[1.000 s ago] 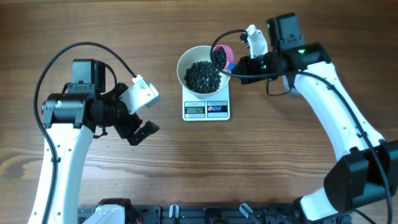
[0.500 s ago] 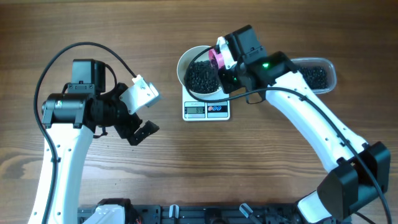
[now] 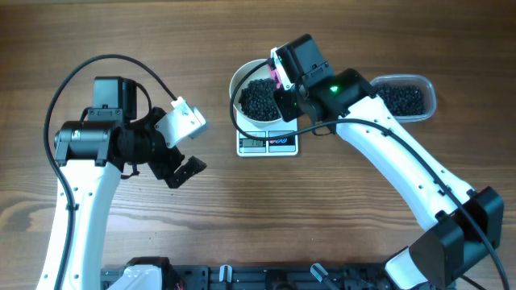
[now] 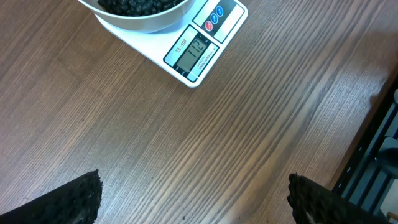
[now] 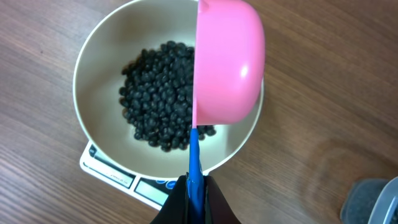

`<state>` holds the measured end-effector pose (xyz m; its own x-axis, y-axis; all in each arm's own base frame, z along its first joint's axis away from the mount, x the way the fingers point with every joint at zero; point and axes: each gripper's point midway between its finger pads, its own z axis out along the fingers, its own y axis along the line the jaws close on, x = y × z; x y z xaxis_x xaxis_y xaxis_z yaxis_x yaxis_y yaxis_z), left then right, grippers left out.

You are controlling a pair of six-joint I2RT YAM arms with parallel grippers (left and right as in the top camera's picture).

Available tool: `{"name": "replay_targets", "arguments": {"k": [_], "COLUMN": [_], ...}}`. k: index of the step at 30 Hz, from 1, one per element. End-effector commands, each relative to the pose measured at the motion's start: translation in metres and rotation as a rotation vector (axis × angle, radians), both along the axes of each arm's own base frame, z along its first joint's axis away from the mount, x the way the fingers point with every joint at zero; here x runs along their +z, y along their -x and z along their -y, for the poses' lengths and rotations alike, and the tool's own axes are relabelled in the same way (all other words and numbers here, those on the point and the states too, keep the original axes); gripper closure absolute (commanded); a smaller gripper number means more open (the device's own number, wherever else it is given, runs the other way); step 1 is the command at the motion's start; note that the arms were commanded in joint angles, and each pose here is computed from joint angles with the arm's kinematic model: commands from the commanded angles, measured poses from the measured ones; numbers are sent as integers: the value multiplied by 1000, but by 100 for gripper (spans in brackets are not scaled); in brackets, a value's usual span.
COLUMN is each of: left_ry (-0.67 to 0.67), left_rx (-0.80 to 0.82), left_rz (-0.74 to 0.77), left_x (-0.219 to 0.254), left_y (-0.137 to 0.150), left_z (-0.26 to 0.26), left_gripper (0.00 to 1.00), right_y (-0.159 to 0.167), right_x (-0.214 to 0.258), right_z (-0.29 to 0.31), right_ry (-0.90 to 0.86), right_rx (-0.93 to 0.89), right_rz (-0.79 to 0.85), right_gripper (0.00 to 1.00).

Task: Scoop item into bowl and weigh 150g on scale
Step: 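Move the scoop over the white bowl and pour the beans in, then return the scoop with the right gripper into the bean container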

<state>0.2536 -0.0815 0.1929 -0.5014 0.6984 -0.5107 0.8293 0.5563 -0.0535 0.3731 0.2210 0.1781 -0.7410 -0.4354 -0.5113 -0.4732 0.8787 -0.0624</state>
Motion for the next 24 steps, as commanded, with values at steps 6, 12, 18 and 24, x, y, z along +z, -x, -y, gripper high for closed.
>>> {"name": "replay_targets", "arguments": {"k": [6, 12, 18, 24], "left_ry": [11, 11, 11, 11], "left_rx": [-15, -15, -15, -15], "left_rz": [7, 7, 7, 7], "left_x": [0, 0, 0, 0], "left_y": [1, 1, 1, 1], "left_z": [1, 1, 1, 1], "left_gripper": [0, 0, 0, 0], "right_y": [1, -16, -7, -37], "right_x": [12, 14, 5, 26], "right_z": [-22, 4, -1, 44], "right_ry": [-79, 95, 133, 72], "right_rx": [42, -18, 99, -201], "right_rz": [10, 118, 80, 117], "right_gripper": [95, 95, 96, 96]}}
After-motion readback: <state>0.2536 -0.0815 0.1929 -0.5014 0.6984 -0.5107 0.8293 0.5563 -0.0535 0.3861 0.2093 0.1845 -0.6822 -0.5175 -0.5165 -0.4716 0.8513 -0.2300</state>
